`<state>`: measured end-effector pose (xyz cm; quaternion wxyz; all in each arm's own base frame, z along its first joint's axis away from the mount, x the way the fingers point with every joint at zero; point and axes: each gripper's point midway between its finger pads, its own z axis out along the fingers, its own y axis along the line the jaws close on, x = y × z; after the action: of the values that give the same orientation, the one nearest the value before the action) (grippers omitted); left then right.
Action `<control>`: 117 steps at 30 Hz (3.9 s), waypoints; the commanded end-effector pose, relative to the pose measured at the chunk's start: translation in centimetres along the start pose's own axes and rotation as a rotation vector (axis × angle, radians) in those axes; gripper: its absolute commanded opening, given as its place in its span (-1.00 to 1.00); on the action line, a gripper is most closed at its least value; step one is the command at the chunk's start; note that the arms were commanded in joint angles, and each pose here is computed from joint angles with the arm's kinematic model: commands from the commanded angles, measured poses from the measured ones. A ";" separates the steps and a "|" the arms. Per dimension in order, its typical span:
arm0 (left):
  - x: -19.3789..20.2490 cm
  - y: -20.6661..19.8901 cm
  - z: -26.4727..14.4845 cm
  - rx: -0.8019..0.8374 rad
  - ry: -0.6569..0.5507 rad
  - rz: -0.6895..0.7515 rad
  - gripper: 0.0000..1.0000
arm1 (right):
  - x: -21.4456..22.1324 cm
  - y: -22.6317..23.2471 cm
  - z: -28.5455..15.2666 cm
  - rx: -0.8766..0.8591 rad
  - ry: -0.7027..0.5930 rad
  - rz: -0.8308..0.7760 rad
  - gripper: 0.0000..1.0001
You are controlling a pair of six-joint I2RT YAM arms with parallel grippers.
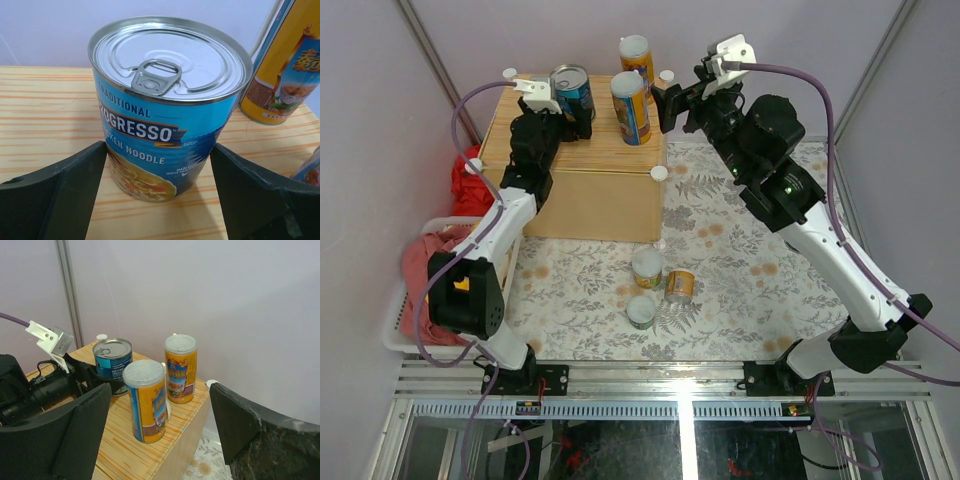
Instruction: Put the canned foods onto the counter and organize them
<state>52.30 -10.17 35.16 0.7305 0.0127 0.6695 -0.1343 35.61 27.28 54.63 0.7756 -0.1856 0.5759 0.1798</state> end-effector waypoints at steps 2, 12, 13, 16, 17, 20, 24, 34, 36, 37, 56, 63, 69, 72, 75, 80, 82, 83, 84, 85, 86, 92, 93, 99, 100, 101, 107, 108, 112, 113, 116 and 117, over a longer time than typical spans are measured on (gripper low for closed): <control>-4.9 -2.0 2.1 0.096 -0.165 -0.029 0.62 | -1.6 -1.9 0.2 0.041 -0.071 0.015 0.73; -4.3 -2.2 5.1 0.113 -0.171 -0.048 0.62 | 0.5 -5.2 -0.3 0.135 -0.019 -0.005 0.77; -4.2 -2.1 5.3 0.114 -0.173 -0.048 0.62 | 0.6 -5.6 -0.5 0.148 -0.016 -0.005 0.78; -3.9 -2.2 5.8 0.120 -0.172 -0.055 0.62 | 2.2 -7.3 -1.1 0.223 0.026 -0.016 0.83; -3.8 -2.2 6.0 0.122 -0.173 -0.057 0.62 | 2.8 -8.1 -1.3 0.254 0.046 -0.017 0.85; -3.4 -2.4 6.5 0.131 -0.171 -0.064 0.62 | 4.8 -10.5 -2.0 0.337 0.105 -0.010 0.90; -3.2 -2.5 7.1 0.137 -0.174 -0.065 0.62 | 7.6 -13.7 -3.4 0.446 0.181 0.005 0.95; -3.4 -1.6 6.8 0.080 -0.171 -0.113 0.99 | 15.5 -23.4 -10.9 0.848 0.371 0.106 0.99; -3.7 -1.6 6.5 0.072 -0.175 -0.131 0.99 | 17.0 -25.0 -12.7 0.935 0.402 0.119 0.98; -3.9 -1.5 6.3 0.063 -0.177 -0.141 0.99 | 17.6 -25.7 -13.6 0.975 0.411 0.137 0.99; -8.9 -1.8 -0.6 -0.006 -0.196 -0.325 0.99 | 29.9 -29.5 -25.0 1.373 0.677 0.437 0.98; -9.0 -2.3 -2.7 -0.012 -0.167 -0.365 0.99 | 33.1 -29.0 -26.0 1.386 0.752 0.487 0.98; -9.6 -2.7 -4.4 0.000 -0.170 -0.373 0.99 | 35.3 -28.9 -26.3 1.377 0.793 0.488 0.98; -9.9 -2.8 -5.1 0.001 -0.173 -0.372 0.99 | 36.2 -29.1 -26.6 1.384 0.819 0.484 0.98; -10.2 -2.8 -5.7 0.003 -0.179 -0.368 0.99 | 37.0 -29.2 -26.8 1.386 0.839 0.494 0.99; -10.5 -2.9 -6.6 0.003 -0.187 -0.364 0.99 | 38.1 -29.1 -27.2 1.389 0.869 0.497 0.98; -10.5 -2.9 -6.9 0.001 -0.189 -0.364 0.99 | 38.5 -29.1 -27.3 1.393 0.881 0.498 0.99; -10.6 -2.8 -7.0 0.000 -0.191 -0.364 0.99 | 38.7 -29.0 -27.4 1.392 0.889 0.498 0.98; -10.5 -2.8 -7.1 0.000 -0.190 -0.364 0.99 | 39.0 -29.0 -27.5 1.394 0.895 0.495 0.99; -10.5 -2.8 -7.1 0.000 -0.190 -0.364 0.99 | 39.1 -29.1 -27.6 1.397 0.899 0.494 0.99; -10.5 -2.9 -7.2 0.003 -0.190 -0.364 0.99 | 39.3 -29.1 -27.7 1.399 0.904 0.494 0.98; -10.4 -3.1 -7.4 0.013 -0.183 -0.362 0.99 | 40.6 -29.4 -28.4 1.419 0.929 0.499 0.98; -10.3 -3.1 -7.4 0.013 -0.182 -0.359 0.99 | 40.8 -29.5 -28.5 1.422 0.932 0.499 0.98; -10.1 -3.1 -7.8 0.015 -0.179 -0.348 0.99 | 41.7 -30.0 -28.7 1.433 0.944 0.473 0.98; -10.0 -3.1 -7.9 0.016 -0.176 -0.346 0.99 | 41.7 -30.1 -28.7 1.430 0.941 0.467 0.93; -9.8 -3.1 -8.0 0.014 -0.173 -0.346 0.99 | 41.7 -30.1 -28.7 1.425 0.943 0.458 0.83; -8.8 -2.9 -8.4 0.009 -0.156 -0.349 0.99 | 41.1 -30.3 -28.3 1.359 0.924 0.416 -0.03; -8.7 -2.9 -8.4 0.008 -0.153 -0.349 0.99 | 41.0 -30.2 -28.2 1.348 0.926 0.411 -0.31; -8.1 -2.8 -8.8 -0.001 -0.139 -0.350 0.99 | 40.5 -30.0 -27.5 1.288 0.919 0.407 -0.90; -8.0 -2.8 -9.0 -0.003 -0.135 -0.350 0.99 | 40.5 -29.8 -27.2 1.263 0.921 0.416 -0.94; -8.0 -2.6 -9.4 -0.014 -0.133 -0.350 0.99 | 40.3 -29.3 -26.4 1.212 0.913 0.434 -1.00; -7.9 -2.5 -9.6 -0.017 -0.131 -0.350 0.99 | 40.1 -29.1 -26.1 1.196 0.907 0.432 -1.00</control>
<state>43.12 -9.53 41.20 0.7260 -0.1221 0.6256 -0.2581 38.02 -9.21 8.86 0.3372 0.3478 0.8633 -0.1419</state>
